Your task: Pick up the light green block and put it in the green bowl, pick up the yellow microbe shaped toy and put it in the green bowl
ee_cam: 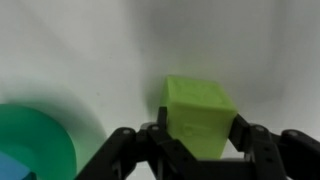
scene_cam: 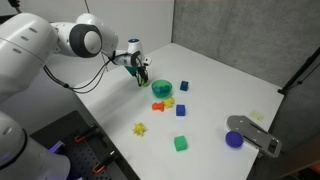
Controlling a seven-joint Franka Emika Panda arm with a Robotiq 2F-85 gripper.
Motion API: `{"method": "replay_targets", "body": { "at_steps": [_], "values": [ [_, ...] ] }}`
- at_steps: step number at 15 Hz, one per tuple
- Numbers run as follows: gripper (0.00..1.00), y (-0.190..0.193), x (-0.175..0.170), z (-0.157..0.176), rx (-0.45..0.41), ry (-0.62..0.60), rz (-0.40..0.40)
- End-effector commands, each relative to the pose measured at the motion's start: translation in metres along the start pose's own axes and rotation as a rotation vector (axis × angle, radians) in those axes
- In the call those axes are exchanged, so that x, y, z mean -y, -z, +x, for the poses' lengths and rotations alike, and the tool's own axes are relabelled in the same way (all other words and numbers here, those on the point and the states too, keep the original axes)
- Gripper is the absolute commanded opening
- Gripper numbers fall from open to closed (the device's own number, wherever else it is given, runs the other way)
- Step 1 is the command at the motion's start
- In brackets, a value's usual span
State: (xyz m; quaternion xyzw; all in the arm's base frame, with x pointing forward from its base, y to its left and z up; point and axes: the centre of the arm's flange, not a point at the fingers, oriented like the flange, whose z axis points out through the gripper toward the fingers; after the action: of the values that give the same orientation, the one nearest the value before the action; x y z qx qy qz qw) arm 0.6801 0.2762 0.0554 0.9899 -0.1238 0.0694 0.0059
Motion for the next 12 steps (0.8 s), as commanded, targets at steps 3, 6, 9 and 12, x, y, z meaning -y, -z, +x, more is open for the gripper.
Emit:
{"method": "replay_targets", "body": {
  "at_steps": [3, 6, 9, 12],
  "values": [
    [0.29, 0.031, -0.01, 0.009, 0.032, 0.035, 0.056],
    [0.29, 0.06, -0.023, 0.019, 0.019, 0.048, 0.077],
    [0.29, 0.087, -0.043, 0.03, 0.01, 0.046, 0.085],
    [0.29, 0.113, -0.07, 0.042, -0.009, 0.026, 0.092]
  ]
}}
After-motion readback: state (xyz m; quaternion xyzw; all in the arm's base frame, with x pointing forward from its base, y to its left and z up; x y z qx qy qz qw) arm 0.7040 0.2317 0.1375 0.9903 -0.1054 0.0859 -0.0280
